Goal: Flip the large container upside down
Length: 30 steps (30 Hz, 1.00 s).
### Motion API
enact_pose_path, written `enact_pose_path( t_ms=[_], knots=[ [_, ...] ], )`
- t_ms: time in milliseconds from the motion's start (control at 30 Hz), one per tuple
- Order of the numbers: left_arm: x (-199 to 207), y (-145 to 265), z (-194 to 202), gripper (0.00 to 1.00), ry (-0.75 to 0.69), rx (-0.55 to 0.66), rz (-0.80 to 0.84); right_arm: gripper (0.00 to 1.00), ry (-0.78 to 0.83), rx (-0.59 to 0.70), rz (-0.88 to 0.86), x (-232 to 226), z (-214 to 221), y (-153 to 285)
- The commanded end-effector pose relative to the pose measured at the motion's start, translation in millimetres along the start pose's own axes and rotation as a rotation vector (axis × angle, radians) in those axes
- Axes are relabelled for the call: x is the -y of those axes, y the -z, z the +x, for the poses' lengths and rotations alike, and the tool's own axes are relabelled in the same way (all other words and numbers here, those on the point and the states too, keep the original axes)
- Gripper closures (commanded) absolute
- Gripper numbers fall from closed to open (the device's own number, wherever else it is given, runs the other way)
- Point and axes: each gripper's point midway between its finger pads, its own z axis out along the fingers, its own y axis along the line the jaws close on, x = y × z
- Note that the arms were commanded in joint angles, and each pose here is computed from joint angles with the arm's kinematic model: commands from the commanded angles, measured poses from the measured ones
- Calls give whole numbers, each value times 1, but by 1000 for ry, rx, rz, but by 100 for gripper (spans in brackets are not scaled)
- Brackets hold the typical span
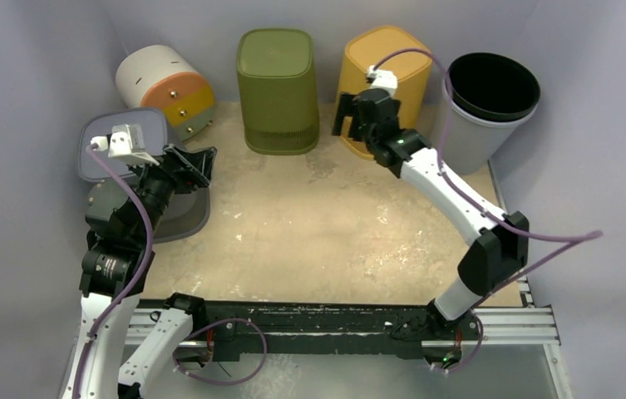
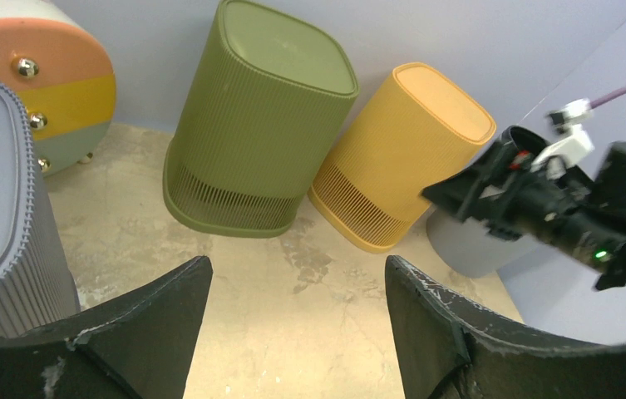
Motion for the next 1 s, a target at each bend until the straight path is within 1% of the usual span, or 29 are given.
enact_pose_path(
  t_ms=[0,167,300,433,500,600,667,733,767,967],
  knots=[
    [-1,2,2,27,-15,9,9,0,6,164,209,80,-77,30],
    [-3,2,10,27,-19,-16,6,2,-9,275,301,133,-135,52],
    [-5,2,14,27,-15,-24,6,3,-7,296,336,164,-160,48],
    [-5,3,16,27,-9,-29,3,4,32,306,395,192,-180,42],
    [-6,5,17,27,-7,-31,2,4,42,297,427,210,-186,36],
    [-6,6,18,27,-1,-33,-1,7,46,258,431,237,-186,22],
    [-6,6,18,27,4,-34,-1,11,43,225,403,250,-183,13],
    [-7,6,20,27,6,-39,-5,17,37,193,375,262,-178,5],
    [-8,6,20,27,8,-39,-9,21,36,180,356,265,-176,1],
    [-8,4,23,27,26,-38,-5,23,40,137,297,273,-162,-11]
  ],
)
